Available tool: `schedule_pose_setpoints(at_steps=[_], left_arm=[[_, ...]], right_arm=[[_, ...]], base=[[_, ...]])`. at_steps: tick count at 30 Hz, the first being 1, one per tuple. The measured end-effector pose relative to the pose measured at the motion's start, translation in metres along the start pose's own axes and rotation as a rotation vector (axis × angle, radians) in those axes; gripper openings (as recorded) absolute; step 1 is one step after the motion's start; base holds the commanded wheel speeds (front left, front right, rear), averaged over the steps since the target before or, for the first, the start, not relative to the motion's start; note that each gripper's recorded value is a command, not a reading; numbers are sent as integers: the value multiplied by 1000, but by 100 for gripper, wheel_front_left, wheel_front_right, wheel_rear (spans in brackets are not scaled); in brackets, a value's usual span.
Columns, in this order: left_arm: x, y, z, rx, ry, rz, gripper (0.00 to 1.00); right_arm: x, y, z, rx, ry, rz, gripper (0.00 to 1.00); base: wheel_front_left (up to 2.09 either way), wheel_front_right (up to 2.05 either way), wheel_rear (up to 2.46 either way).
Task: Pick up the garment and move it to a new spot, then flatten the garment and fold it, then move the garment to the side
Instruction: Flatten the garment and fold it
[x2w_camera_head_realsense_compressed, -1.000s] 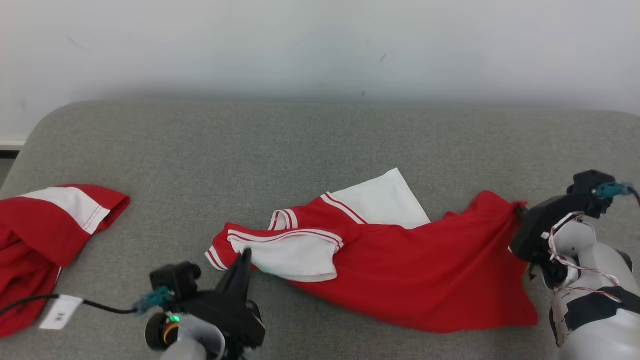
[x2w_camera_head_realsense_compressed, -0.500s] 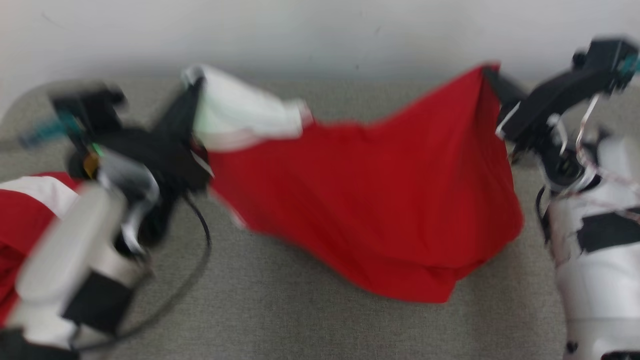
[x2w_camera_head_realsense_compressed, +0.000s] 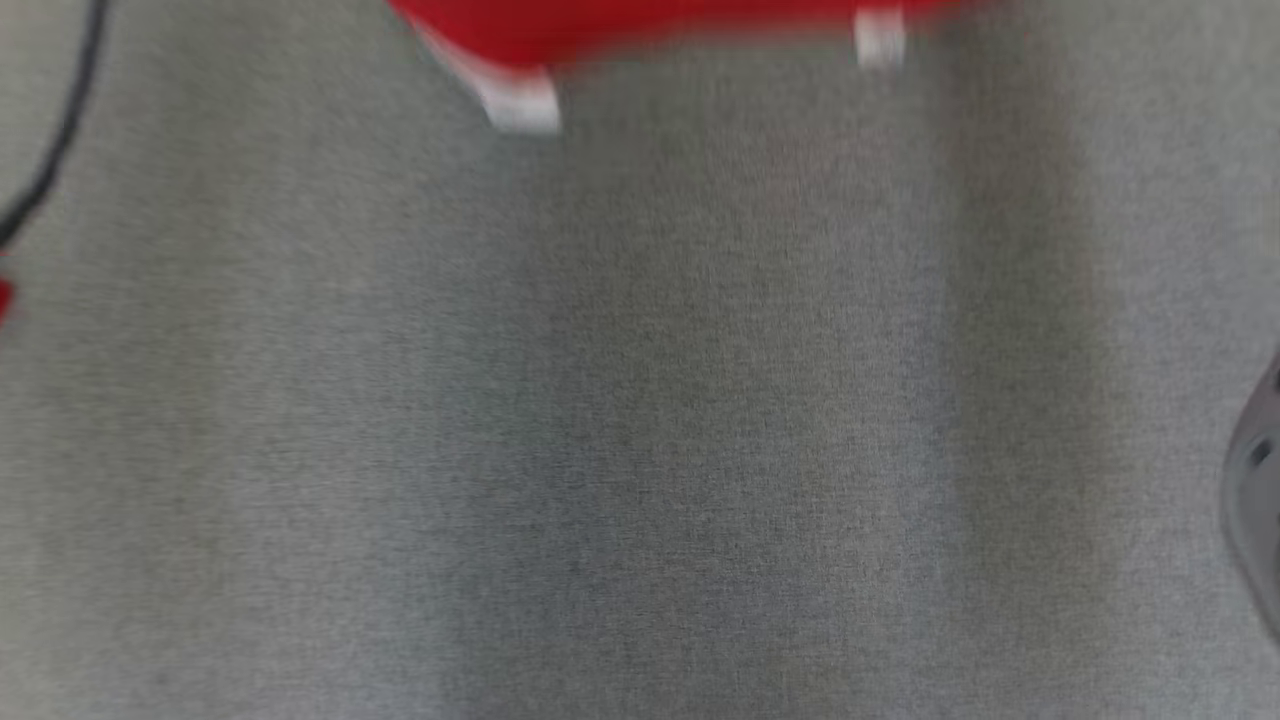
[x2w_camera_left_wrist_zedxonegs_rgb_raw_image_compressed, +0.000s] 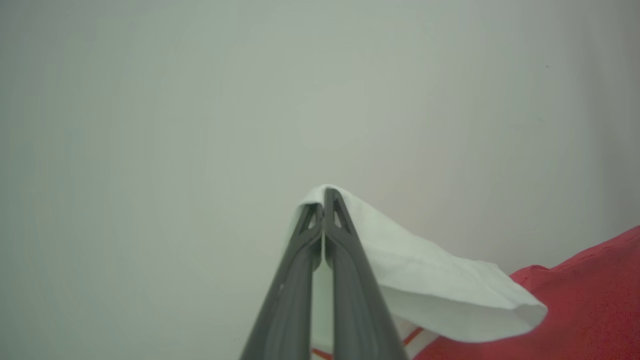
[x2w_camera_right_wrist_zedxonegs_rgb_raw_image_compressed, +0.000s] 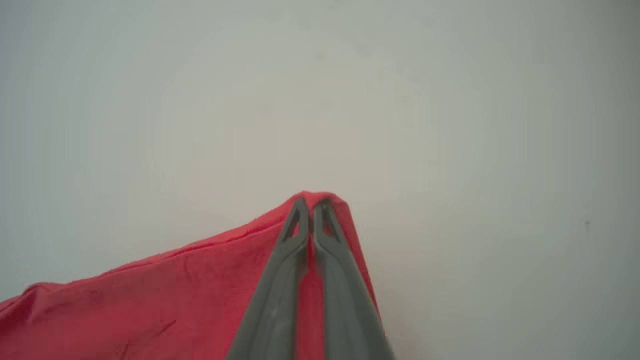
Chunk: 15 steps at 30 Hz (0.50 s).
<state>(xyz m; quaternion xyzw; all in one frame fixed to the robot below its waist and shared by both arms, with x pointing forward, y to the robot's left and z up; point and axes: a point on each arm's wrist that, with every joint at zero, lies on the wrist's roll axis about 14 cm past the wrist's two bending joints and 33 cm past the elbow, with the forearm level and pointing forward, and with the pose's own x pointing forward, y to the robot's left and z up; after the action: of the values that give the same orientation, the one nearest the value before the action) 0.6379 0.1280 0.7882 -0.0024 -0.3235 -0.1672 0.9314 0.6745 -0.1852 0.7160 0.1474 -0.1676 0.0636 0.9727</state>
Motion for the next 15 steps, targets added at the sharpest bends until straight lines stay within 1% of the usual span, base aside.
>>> schedule_pose_setpoints(at_steps=[1, 3, 6, 9, 10, 14, 15], left_arm=[[5, -4, 0, 19, -32, -12, 0], [13, -10, 1, -7, -90, -17, 0], [19, -17, 2, -65, -144, -17, 0], [14, -23, -4, -109, -150, -28, 0], [10, -26, -11, -127, -136, -27, 0], [-24, -36, -65, -195, 4, -27, 0], [-24, -36, -65, -195, 4, -27, 0]], right_arm=[[5, -2, 7, -23, -47, -2, 0], [9, -8, 10, -53, -108, -11, 0], [8, -23, 2, -106, -131, -33, 0], [5, -31, -22, -157, -68, -39, 0], [2, -35, -32, -155, -39, -46, 0], [-18, -46, -90, -197, 133, -46, 0], [-18, -46, -90, -197, 133, -46, 0]], base=[[0, 0, 0], [0, 0, 0], [0, 0, 0], [0, 0, 0], [0, 0, 0], [0, 0, 0], [0, 0, 0]])
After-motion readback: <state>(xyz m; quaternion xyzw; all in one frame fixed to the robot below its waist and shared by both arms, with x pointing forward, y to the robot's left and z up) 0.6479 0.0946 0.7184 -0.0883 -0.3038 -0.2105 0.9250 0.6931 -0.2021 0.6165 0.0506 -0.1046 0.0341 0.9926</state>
